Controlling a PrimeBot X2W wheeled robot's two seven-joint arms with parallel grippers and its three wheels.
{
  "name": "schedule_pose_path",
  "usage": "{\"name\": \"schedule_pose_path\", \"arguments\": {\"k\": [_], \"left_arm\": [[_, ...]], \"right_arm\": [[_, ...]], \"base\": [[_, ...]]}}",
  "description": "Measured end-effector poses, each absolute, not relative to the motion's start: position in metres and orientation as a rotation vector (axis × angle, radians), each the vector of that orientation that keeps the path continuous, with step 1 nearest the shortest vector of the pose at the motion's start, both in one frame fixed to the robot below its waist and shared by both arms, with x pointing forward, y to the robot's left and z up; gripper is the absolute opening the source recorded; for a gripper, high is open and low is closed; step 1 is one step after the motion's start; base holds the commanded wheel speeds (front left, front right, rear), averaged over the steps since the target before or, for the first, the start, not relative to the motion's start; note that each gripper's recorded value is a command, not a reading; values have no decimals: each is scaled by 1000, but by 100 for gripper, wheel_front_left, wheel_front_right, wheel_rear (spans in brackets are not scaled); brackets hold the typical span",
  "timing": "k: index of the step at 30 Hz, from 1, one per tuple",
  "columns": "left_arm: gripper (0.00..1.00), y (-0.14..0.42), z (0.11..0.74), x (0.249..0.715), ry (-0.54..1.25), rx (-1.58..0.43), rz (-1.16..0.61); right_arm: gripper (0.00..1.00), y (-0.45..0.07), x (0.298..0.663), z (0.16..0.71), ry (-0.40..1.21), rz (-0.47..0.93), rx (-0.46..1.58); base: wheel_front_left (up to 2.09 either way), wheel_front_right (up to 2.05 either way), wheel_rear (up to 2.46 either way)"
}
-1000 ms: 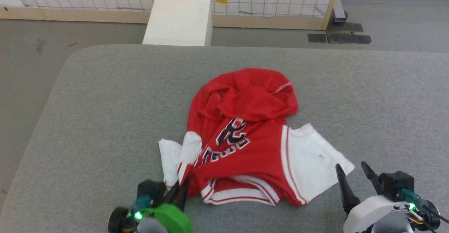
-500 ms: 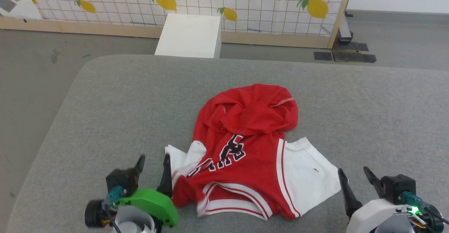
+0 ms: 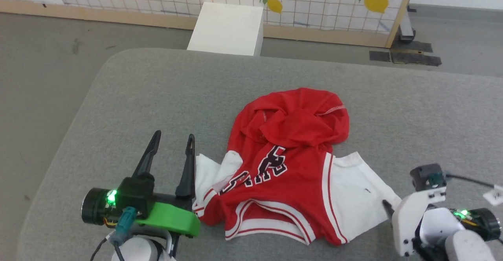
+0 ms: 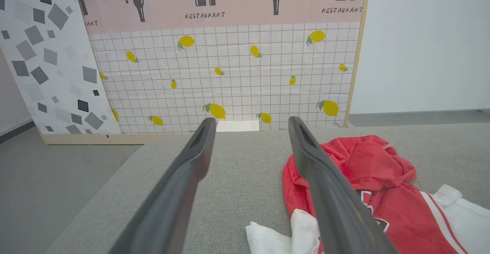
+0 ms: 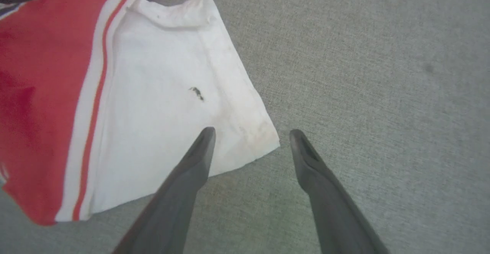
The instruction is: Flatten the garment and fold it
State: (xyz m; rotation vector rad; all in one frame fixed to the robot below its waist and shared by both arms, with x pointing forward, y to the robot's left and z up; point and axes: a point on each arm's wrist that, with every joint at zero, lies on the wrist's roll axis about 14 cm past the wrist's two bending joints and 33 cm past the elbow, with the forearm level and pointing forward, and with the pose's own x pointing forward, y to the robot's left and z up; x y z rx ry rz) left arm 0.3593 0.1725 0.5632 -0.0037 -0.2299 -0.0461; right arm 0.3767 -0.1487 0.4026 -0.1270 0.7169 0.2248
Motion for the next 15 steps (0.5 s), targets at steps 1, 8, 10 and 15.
{"name": "schedule_pose_path", "arguments": {"k": [1,8,10,15], "left_arm": [[100,173,562,359,-227,1,-44],[100,178,554,358,-211,-5,-17],[100,180,551,358,-201,-6,-11],[100,181,542,360,-175,-3,-9]], "right_arm": [[100,-152,378,398,761,221,-145],[100,-139,385,375,918,265,-186],[0,-136,386,370,939,280,-201],[0,-133,395,369,920,292,-204]], "base": [[0,0,0],[0,0,0],[0,0,0],[0,0,0]]}}
